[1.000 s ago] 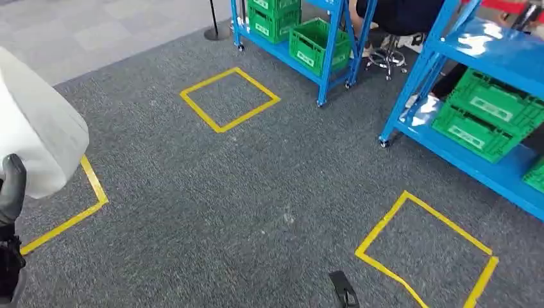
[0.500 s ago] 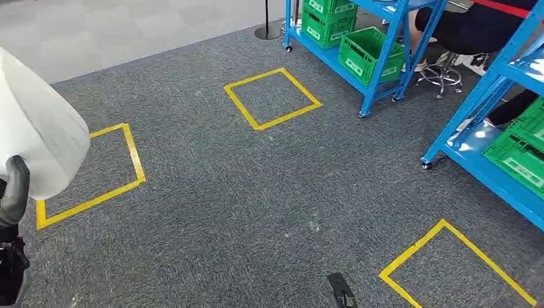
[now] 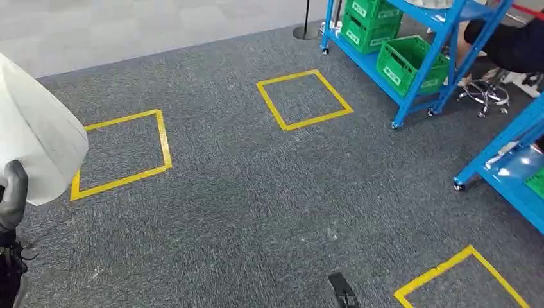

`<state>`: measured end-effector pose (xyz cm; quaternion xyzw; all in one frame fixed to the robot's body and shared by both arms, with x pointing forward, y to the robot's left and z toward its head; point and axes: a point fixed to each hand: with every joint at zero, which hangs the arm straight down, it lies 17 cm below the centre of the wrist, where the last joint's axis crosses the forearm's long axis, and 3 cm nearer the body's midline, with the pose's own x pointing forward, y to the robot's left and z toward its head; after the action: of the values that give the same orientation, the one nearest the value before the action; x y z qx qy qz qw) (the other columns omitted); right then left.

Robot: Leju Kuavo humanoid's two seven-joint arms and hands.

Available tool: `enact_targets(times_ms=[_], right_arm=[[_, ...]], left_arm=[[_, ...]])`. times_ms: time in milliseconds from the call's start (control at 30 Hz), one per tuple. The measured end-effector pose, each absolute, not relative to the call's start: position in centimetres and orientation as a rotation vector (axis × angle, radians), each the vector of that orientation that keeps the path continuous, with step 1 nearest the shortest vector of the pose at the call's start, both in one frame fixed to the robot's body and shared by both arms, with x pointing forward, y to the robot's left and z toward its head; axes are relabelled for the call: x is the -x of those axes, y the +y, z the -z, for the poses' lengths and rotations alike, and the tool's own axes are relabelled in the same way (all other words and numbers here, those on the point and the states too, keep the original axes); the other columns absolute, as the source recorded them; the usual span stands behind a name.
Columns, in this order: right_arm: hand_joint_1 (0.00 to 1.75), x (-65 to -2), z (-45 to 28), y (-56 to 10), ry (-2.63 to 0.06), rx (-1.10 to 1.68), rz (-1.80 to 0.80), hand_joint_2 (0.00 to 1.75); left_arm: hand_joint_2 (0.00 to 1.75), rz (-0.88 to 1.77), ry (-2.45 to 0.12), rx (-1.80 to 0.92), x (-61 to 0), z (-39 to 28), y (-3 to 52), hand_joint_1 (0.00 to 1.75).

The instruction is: Take the parts from the cabinet and place them on the table.

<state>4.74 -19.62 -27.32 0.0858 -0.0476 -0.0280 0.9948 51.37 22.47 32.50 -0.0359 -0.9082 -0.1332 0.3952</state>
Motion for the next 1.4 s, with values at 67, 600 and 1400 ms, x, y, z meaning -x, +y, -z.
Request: enact_targets(times_ms=[67, 600, 1400], right_arm=[[0.00, -4.9, 27.3, -19.6, -0.101, -0.173, 0.055, 0.00], [0.00, -5.1, 27.3, -19.9, -0.112, -0.178, 0.041, 0.00], [0.00, -4.9, 27.4, -20.6, -0.100, -0.157, 0.039, 0.00]], left_arm=[[1.75, 0.344, -2.302, 0.081, -51.4, -32.5, 22.8, 1.75], [1.75, 0.328, -2.315, 0.027, -51.1, -32.8, 24.7, 1.75], [1.75, 0.325, -2.327, -0.017, -49.6, -33.2, 26.2, 1.75]])
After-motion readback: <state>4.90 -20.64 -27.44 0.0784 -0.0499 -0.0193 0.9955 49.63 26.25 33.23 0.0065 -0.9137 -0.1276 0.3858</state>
